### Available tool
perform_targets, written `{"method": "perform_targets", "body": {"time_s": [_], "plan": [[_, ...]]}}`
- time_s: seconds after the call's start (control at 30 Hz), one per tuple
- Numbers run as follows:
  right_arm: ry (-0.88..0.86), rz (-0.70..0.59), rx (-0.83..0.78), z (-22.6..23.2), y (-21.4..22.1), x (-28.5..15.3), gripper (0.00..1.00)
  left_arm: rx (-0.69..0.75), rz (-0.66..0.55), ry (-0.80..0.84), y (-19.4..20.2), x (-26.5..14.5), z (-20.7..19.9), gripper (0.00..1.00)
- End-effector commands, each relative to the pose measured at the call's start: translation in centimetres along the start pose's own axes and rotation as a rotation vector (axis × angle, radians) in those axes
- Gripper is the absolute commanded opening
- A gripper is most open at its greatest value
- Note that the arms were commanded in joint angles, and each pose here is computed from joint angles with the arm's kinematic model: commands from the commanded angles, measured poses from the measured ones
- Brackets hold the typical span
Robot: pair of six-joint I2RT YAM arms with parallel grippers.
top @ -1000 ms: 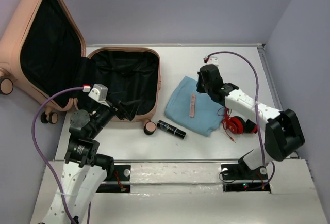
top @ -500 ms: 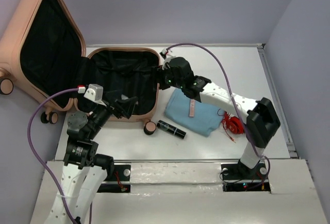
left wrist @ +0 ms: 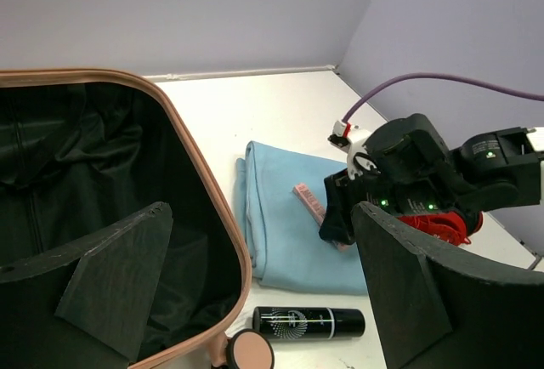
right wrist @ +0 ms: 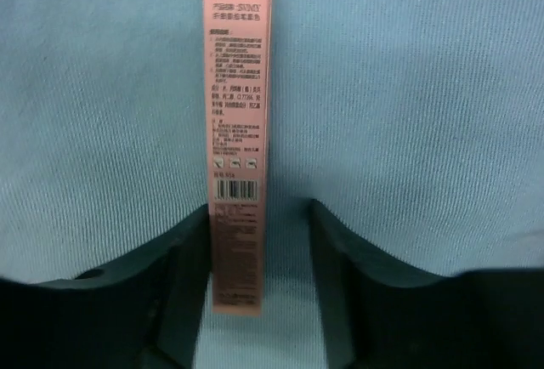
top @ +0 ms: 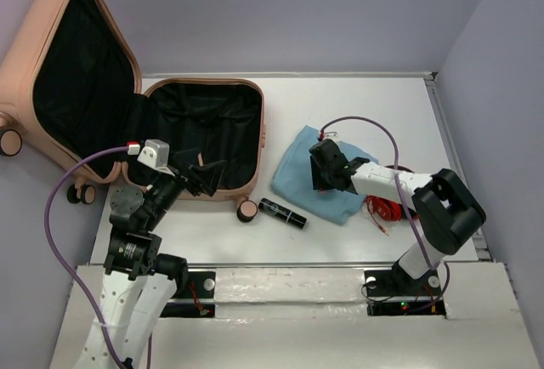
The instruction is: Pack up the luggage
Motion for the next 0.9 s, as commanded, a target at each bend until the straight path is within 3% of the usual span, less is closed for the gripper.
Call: {"method": "perform_targets", "body": {"time_s": [0.0, 0.07, 0.2, 0.4, 0.43, 0.47, 0.5, 0.53, 0.63, 0.73, 0.8, 0.83, 0.87], "plan": [[0.071, -0.027, 0.026, -0.2, -0.7, 1.6, 0.39, 0.038, -0.068, 0.024, -2.5, -0.1, -0.7, 0.99], [0.054, -0.064, 0.050, 0.3, -2.0, 1.1, 0.21, 0.036, -0.066, 0.026, -2.3, -0.2, -0.7, 0.99], [-0.088, -0.218, 0.072, 2.7, -7.7, -3.7, 0.21, 0.036, -0.070, 0.030, -2.5, -0.2, -0.8, 0.99], [-0.711, -0.314, 0.023, 16.4, -15.6, -14.0, 0.18, 0.036, -0.073, 0.015, -2.6, -0.1, -0.5, 0.99], [-0.775, -0.301, 0.022, 17.9, -16.2, -14.8, 0.21, 0.036, -0.071, 0.011, -2.5, -0.1, -0.4, 0.99], [-0.855, -0.233, -0.002, 20.1, -15.3, -14.4, 0.40, 0.038, -0.071, 0.005, -2.5, -0.1, -0.3, 0.99], [-0.893, -0.217, -0.014, 21.3, -15.3, -14.8, 0.51, 0.039, -0.070, 0.001, -2.5, -0.1, -0.2, 0.99], [-0.931, -0.194, -0.033, 22.2, -15.2, -14.9, 0.73, 0.039, -0.067, -0.001, -2.5, -0.1, -0.2, 0.99], [-0.850, -0.198, -0.069, 20.8, -14.2, -13.3, 0.92, 0.040, -0.065, 0.002, -2.4, -0.1, -0.2, 0.99], [-0.738, -0.149, -0.137, 17.4, -10.4, -10.9, 0.83, 0.040, -0.068, 0.009, -2.5, -0.1, -0.3, 0.99], [-0.721, -0.066, -0.184, 15.2, -6.2, -9.8, 0.73, 0.040, -0.069, 0.012, -2.5, -0.1, -0.4, 0.99], [-0.727, -0.028, -0.210, 14.5, -4.6, -9.6, 0.64, 0.039, -0.067, 0.012, -2.5, -0.1, -0.4, 0.99], [-0.717, 0.004, -0.221, 13.7, -3.2, -9.3, 0.63, 0.039, -0.067, 0.013, -2.5, -0.1, -0.4, 0.99]]}}
Point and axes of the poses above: each gripper's point midway between its finger pads, its own x axis out along the fingers, its own z axis along the line the jaws close on, y = z × x, the point moved 1 cm from there along -x, back along the fingers, and after that the axes turned 8 degrees about x, right-handed, at the moved point
